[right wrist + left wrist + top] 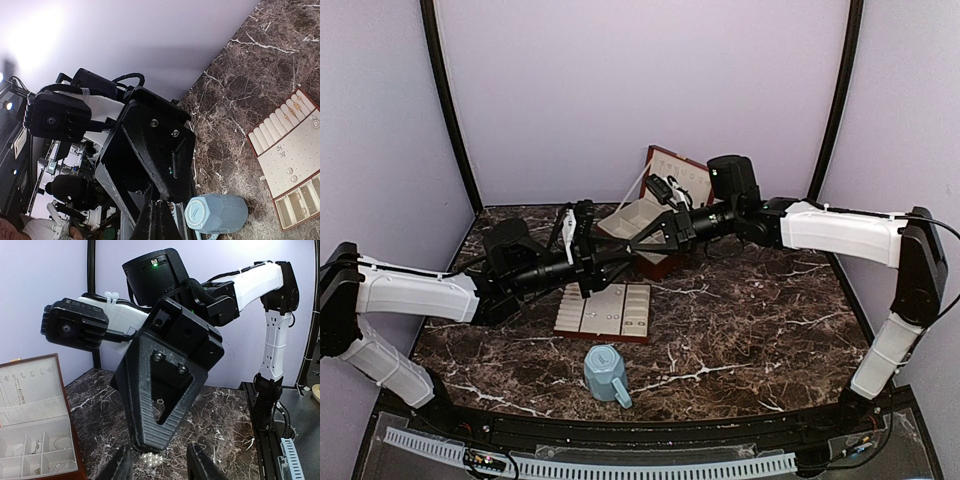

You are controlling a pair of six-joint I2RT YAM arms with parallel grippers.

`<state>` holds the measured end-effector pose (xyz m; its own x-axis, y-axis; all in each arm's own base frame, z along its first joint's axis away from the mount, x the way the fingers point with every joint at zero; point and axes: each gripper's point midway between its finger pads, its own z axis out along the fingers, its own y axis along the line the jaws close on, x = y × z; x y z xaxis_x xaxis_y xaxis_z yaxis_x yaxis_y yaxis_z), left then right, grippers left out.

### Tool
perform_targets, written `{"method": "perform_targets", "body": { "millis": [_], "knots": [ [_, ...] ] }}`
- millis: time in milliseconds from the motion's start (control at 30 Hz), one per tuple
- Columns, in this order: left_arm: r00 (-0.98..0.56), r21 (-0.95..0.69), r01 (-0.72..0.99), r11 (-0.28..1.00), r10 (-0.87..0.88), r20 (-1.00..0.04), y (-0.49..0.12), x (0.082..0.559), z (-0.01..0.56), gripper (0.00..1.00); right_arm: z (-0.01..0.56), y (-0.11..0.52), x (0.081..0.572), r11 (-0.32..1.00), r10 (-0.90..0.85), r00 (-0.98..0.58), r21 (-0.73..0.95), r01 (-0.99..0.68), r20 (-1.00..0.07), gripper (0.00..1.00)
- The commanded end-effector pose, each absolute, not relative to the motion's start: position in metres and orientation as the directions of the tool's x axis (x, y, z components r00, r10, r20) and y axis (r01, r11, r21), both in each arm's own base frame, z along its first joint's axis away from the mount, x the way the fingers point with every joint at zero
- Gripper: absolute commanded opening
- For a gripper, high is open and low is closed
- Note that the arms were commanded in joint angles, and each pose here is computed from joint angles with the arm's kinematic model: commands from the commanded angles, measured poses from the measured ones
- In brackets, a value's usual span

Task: Organize the mixed jewelry
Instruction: Pass from the right arm to the left

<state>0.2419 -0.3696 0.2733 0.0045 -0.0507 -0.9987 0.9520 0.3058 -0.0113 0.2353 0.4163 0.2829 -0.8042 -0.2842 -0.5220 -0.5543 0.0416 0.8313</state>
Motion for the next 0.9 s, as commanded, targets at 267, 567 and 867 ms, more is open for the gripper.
{"method": "perform_targets", "body": {
  "millis": [267, 567, 867],
  "knots": [
    [0.014, -0.004, 0.957, 0.292, -0.058, -0.998, -0.372, 0.240, 0.279, 0.36, 0.298, 0.422, 0.236, 0.007, -0.268, -0.783, 0.812, -0.584, -0.561, 0.00],
    [0.020, 0.001, 0.955, 0.297, -0.062, -0.998, -0.371, 0.240, 0.281, 0.29, 0.294, 0.422, 0.236, 0.013, -0.273, -0.789, 0.817, -0.576, -0.551, 0.00],
    [0.026, 0.006, 0.955, 0.297, -0.065, -0.998, -0.371, 0.240, 0.283, 0.24, 0.286, 0.422, 0.236, 0.026, -0.282, -0.794, 0.823, -0.567, -0.538, 0.00]
  ]
}}
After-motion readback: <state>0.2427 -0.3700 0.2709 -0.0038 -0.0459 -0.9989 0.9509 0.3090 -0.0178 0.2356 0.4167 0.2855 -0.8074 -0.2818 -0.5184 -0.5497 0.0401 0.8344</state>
